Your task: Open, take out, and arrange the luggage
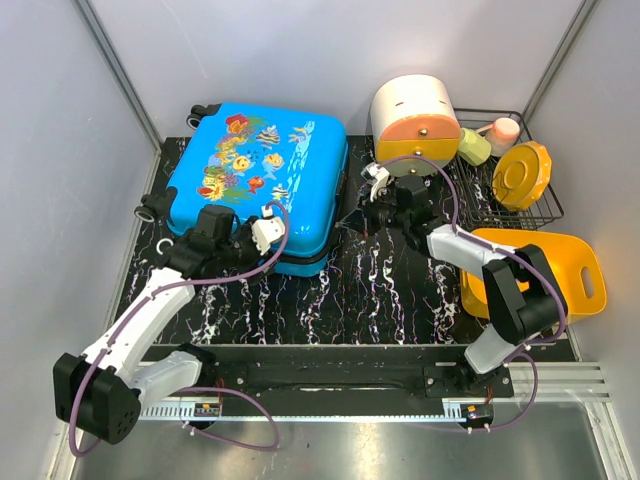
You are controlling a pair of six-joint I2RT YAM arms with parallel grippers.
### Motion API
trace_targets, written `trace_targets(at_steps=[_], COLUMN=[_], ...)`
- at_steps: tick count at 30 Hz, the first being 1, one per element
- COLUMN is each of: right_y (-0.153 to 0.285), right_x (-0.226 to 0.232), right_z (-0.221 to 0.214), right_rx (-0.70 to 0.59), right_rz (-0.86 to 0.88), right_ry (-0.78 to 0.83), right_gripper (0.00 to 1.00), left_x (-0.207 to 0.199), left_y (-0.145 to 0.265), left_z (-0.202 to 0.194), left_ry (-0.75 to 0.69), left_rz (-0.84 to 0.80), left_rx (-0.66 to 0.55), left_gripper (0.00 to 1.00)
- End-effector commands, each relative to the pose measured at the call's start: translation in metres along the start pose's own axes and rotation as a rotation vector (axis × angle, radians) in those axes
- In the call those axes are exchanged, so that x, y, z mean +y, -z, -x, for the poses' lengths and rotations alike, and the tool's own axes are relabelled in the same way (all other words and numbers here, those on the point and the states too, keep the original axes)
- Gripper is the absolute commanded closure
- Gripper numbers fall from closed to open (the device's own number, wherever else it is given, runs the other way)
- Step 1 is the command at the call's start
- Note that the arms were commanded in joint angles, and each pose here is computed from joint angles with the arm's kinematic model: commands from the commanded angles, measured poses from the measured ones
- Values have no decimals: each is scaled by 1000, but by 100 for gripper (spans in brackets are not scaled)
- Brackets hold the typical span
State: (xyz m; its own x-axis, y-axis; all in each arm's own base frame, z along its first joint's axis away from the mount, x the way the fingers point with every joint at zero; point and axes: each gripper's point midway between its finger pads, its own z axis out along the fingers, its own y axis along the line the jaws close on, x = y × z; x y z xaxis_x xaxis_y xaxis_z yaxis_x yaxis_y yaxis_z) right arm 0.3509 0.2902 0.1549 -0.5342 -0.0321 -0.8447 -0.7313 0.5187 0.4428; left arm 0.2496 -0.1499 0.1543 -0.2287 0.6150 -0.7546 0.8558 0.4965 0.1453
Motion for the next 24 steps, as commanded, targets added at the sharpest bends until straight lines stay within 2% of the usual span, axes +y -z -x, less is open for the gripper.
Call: trace_targets(at_steps=[1, 3, 14, 21, 22, 24], right_y=[20, 17, -9, -8, -6, -4], right_x=[36, 31, 13, 3, 2, -2], right_z=[41, 35, 18, 0, -1, -6], right_rx=[-57, -35, 42, 93, 97, 116], right_rz=[153, 158, 216, 208, 203, 191], right_ry=[300, 344, 359, 415, 421, 429], right_gripper=[100, 100, 100, 100, 99, 90], left_x=[47, 46, 47, 47, 46, 47], left_y=[13, 11, 7, 6, 6, 6], left_z=[72, 70, 73, 75, 75, 75], left_ry=[-178, -175, -154, -146, -148, -153], left_rz=[169, 163, 149, 144, 143, 143], left_rx=[-216, -215, -220, -225, -226, -227], left_gripper=[31, 31, 31, 31, 30, 30])
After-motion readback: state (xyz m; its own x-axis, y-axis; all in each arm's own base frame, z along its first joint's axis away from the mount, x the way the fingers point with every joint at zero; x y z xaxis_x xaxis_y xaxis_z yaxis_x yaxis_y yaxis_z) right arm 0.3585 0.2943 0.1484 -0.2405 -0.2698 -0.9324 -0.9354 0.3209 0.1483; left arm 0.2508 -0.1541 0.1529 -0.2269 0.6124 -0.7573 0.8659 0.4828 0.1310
